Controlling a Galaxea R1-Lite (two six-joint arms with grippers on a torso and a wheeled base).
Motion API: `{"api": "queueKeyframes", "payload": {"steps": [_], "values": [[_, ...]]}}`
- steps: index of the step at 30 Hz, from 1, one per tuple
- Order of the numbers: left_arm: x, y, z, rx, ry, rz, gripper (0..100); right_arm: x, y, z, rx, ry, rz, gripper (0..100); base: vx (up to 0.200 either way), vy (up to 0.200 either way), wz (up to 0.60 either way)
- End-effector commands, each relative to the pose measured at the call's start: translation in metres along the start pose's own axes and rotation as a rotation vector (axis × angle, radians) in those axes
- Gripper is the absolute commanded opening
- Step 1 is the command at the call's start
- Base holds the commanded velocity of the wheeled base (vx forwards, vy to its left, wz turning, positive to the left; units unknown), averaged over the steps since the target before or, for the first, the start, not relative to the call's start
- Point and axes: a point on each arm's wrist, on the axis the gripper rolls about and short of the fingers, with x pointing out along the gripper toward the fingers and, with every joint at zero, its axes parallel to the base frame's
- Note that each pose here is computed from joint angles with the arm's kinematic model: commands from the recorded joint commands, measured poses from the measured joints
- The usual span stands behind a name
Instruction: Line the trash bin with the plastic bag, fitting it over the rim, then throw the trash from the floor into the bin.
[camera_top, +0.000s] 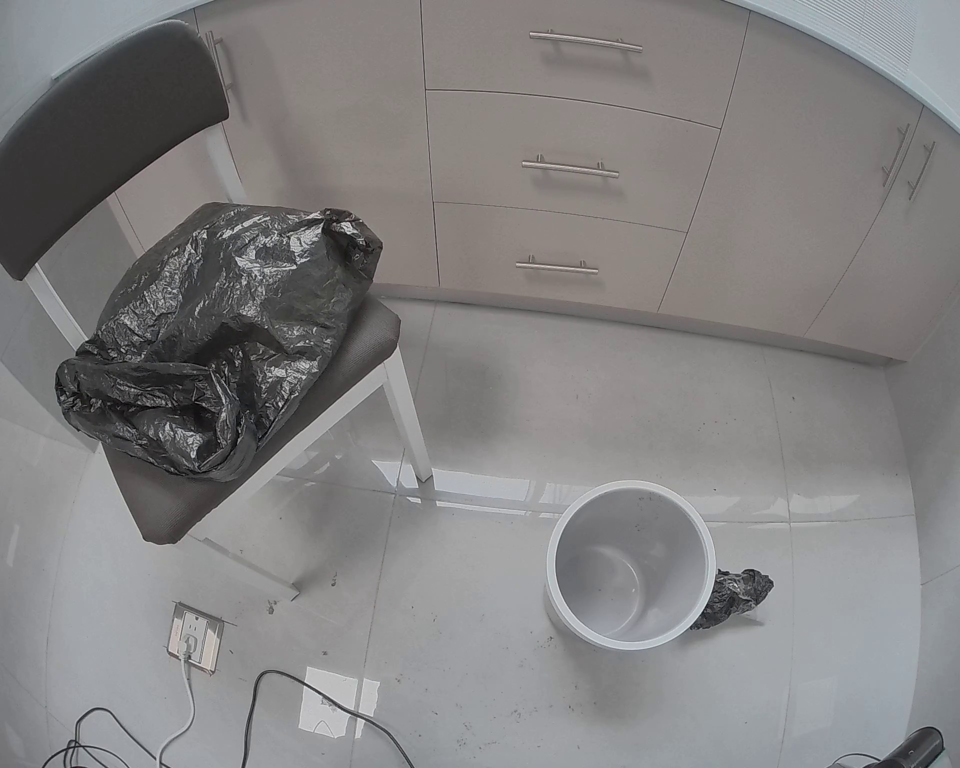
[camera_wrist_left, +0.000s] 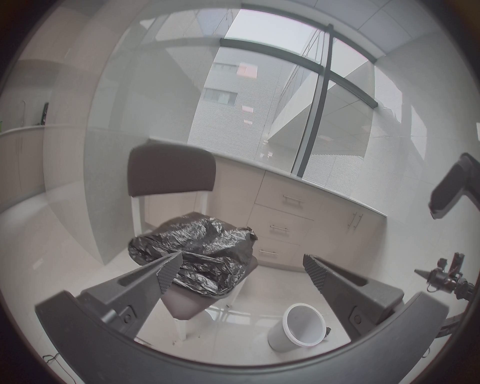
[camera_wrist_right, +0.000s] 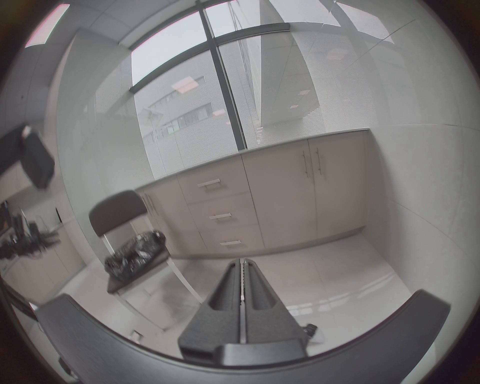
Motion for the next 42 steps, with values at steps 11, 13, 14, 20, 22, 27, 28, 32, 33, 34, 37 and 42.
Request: {"api": "queueKeyframes", "payload": {"steps": [11,13,14,20,22,27,28,32,33,34,37,42], "values": [[0.229,-0.006,-0.111,0.003,0.768,-0.071,100,0.218,0.018,-0.054,0.336,0.296,0.029,0,0.000,0.000,0.00],[0.248,-0.005,-0.115,0.026,0.766,-0.052,100,0.218,0.017,-0.056,0.337,0.302,0.023,0,0.000,0.000,0.00],[0.248,-0.005,-0.115,0.026,0.766,-0.052,100,0.218,0.017,-0.056,0.337,0.302,0.023,0,0.000,0.000,0.00],[0.274,-0.005,-0.109,0.033,0.722,-0.031,100,0.215,0.016,-0.052,0.337,0.283,0.026,0,0.000,0.000,0.00],[0.274,-0.006,-0.110,0.046,0.727,-0.034,100,0.217,0.016,-0.054,0.336,0.293,0.022,0,0.000,0.000,0.00],[0.284,0.003,-0.120,0.087,0.725,0.038,100,0.217,0.015,-0.057,0.338,0.305,0.017,0,0.000,0.000,0.00],[0.286,0.005,-0.119,0.088,0.696,0.046,100,0.217,0.015,-0.056,0.338,0.303,0.018,0,0.000,0.000,0.00],[0.289,0.005,-0.112,0.088,0.608,0.054,100,0.216,0.015,-0.055,0.337,0.298,0.022,0,0.000,0.000,0.00],[0.289,0.005,-0.110,0.091,0.599,0.061,100,0.216,0.015,-0.056,0.337,0.300,0.019,0,0.000,0.000,0.00],[0.287,0.004,-0.106,0.093,0.584,0.069,100,0.216,0.015,-0.056,0.337,0.302,0.020,0,0.000,0.000,0.00],[0.278,0.002,-0.091,0.097,0.540,0.076,100,0.217,0.015,-0.057,0.338,0.308,0.017,0,0.000,0.000,0.00],[0.250,-0.002,-0.064,0.131,0.502,0.060,100,0.217,0.015,-0.058,0.337,0.309,0.016,0,0.000,0.000,0.00]]}}
